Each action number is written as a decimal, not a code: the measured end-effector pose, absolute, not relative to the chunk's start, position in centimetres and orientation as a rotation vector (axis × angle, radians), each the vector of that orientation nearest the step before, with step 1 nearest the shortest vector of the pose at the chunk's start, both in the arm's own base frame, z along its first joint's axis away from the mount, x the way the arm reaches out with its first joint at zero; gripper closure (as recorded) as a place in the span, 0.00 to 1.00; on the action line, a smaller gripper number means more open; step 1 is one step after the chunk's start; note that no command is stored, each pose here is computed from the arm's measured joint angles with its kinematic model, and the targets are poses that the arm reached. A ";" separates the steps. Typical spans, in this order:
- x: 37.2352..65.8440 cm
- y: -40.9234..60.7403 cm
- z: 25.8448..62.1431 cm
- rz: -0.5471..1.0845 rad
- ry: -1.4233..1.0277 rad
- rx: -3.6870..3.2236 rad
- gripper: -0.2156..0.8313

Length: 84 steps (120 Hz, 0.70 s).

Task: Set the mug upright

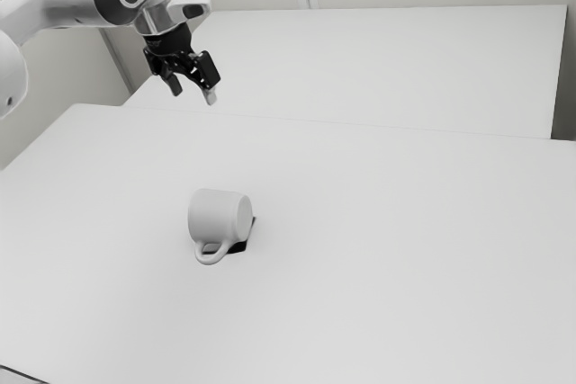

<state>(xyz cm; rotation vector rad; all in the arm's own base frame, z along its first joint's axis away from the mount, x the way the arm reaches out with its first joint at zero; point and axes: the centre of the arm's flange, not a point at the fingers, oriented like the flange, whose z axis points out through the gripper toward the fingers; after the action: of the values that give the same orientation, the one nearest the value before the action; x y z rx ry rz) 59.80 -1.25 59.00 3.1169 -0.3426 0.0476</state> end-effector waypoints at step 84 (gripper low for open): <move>55.6 8.3 44.7 -0.217 0.078 2.526 0.23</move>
<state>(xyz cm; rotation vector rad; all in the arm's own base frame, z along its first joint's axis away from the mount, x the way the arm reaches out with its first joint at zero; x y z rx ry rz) 55.58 8.34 44.72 2.5262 0.0785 -0.2171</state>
